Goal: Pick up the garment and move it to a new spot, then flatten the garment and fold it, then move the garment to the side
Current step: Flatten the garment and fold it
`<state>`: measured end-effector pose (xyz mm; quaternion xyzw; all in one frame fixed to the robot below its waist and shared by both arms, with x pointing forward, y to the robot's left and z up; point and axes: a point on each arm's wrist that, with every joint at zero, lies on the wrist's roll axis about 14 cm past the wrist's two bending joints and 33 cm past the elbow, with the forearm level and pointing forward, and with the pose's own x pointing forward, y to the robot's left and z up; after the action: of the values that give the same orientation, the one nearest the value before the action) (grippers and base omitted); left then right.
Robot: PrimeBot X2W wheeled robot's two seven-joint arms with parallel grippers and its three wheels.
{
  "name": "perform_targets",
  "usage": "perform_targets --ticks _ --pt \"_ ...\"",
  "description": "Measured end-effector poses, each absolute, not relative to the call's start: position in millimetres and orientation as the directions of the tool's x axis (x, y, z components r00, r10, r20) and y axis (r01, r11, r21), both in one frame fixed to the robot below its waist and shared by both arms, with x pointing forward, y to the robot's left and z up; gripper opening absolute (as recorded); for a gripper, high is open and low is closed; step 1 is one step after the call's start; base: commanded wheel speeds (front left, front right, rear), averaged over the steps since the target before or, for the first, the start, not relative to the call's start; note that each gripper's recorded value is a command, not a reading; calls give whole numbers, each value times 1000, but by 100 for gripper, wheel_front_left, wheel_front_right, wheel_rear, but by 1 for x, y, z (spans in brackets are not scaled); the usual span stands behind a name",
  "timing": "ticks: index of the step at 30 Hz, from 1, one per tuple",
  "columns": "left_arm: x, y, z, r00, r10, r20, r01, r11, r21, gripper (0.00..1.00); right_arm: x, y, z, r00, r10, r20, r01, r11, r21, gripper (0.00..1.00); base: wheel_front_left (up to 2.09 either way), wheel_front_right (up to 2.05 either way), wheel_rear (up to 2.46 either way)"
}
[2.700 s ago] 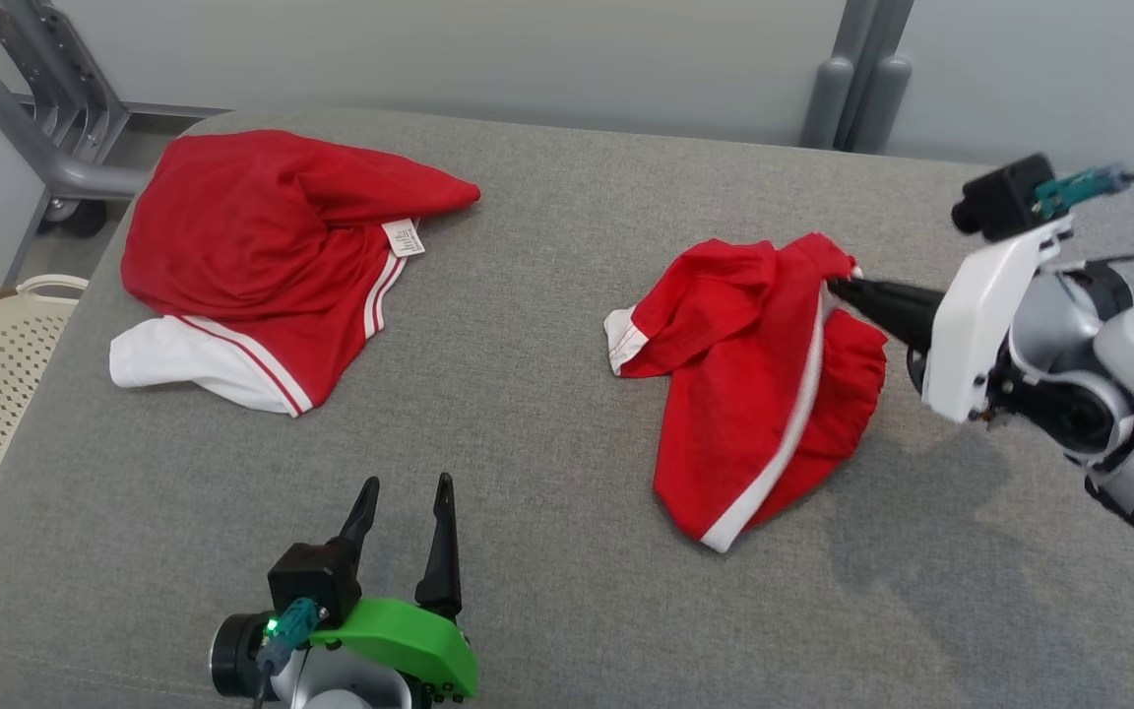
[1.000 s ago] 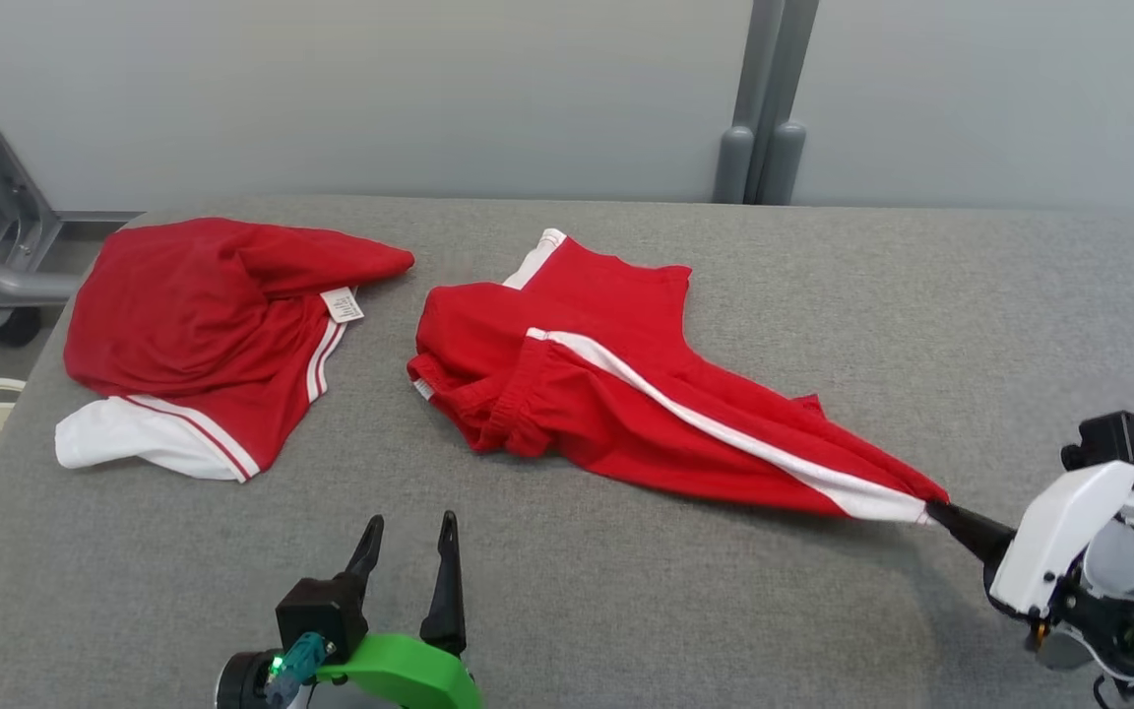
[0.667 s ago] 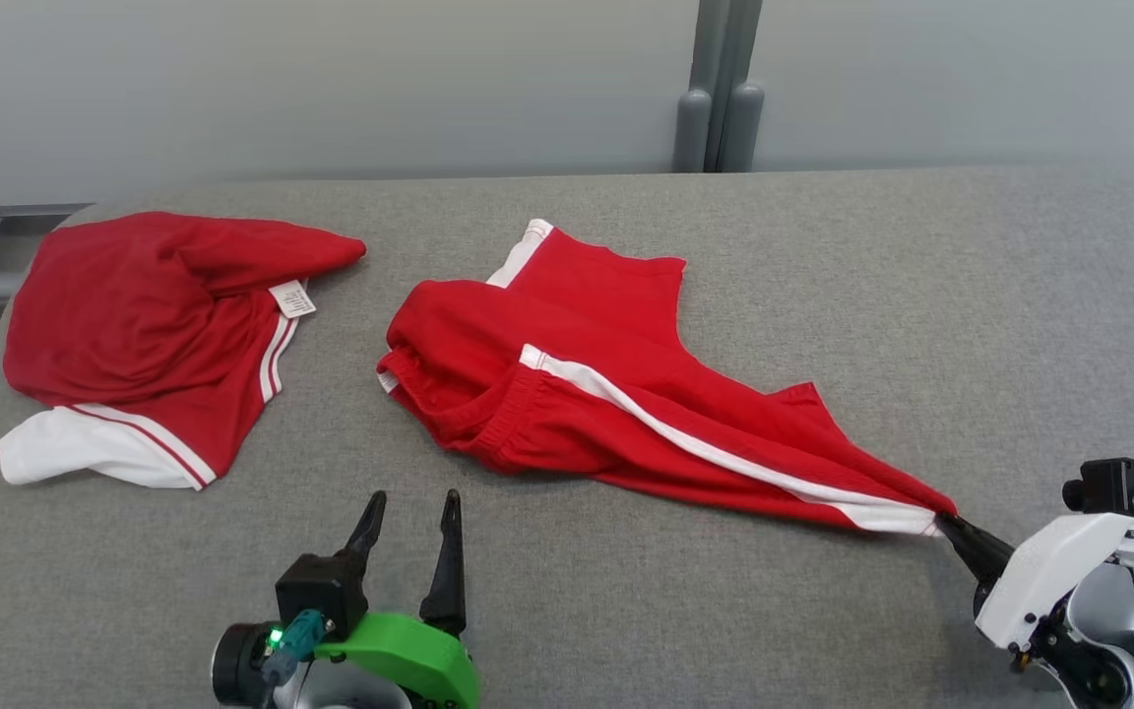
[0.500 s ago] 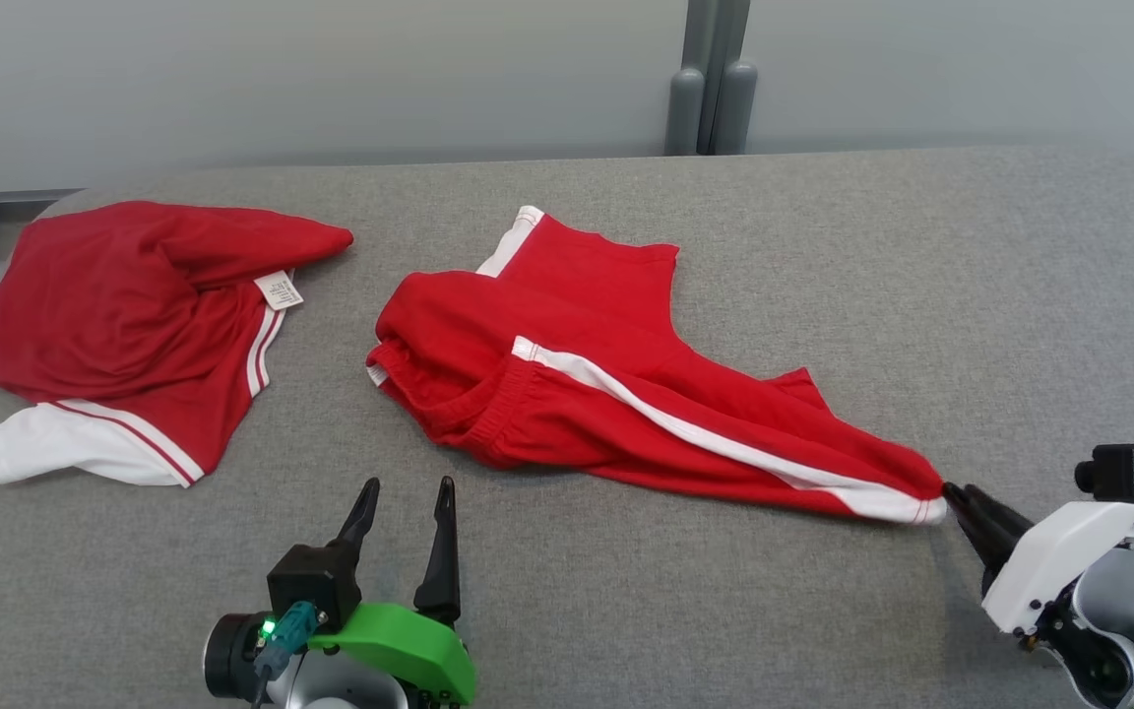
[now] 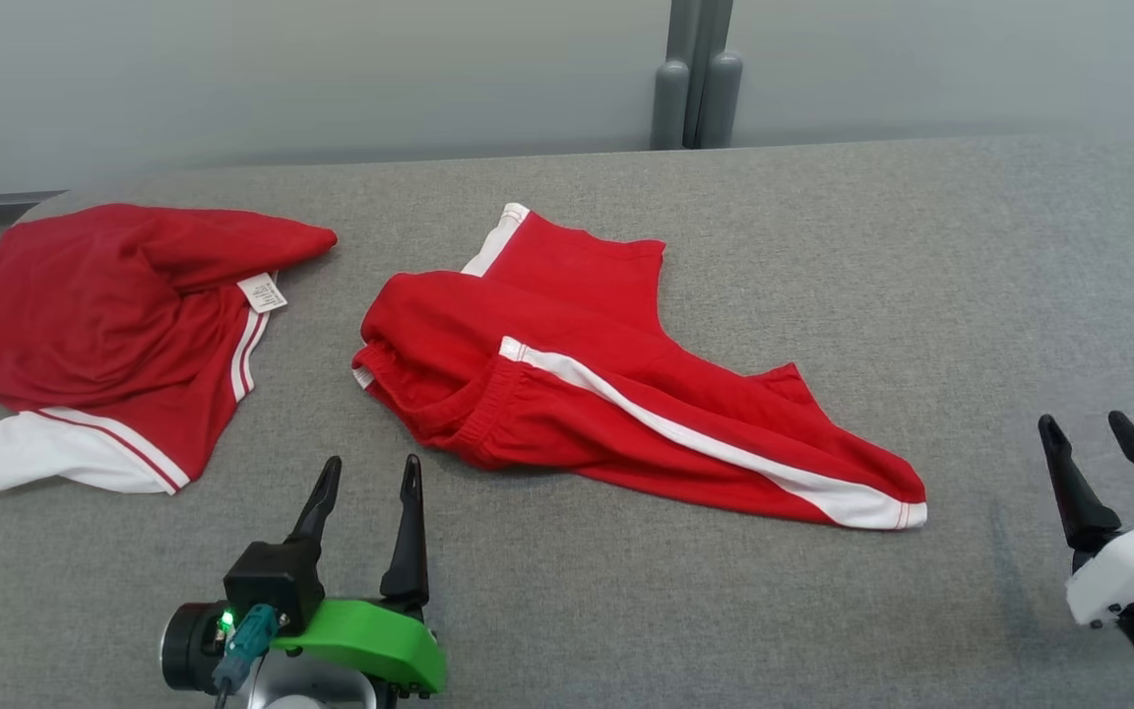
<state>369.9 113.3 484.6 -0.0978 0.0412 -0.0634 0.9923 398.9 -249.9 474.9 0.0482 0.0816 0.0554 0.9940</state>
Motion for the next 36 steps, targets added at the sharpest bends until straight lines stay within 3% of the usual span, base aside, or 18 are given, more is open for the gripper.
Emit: perform_targets --ticks 7,15,36 --pt "365 124 484 993 -106 -53 96 981 -169 100 379 -246 507 997 70 33 -71 997 30 100 0 0 0" --pt "355 145 471 994 -74 -82 63 991 -122 100 350 -217 524 989 100 111 -94 994 -58 100 0 0 0" --pt "336 199 468 994 81 -70 -90 986 -138 100 361 -151 510 972 221 84 -217 974 -61 100 0 0 0"
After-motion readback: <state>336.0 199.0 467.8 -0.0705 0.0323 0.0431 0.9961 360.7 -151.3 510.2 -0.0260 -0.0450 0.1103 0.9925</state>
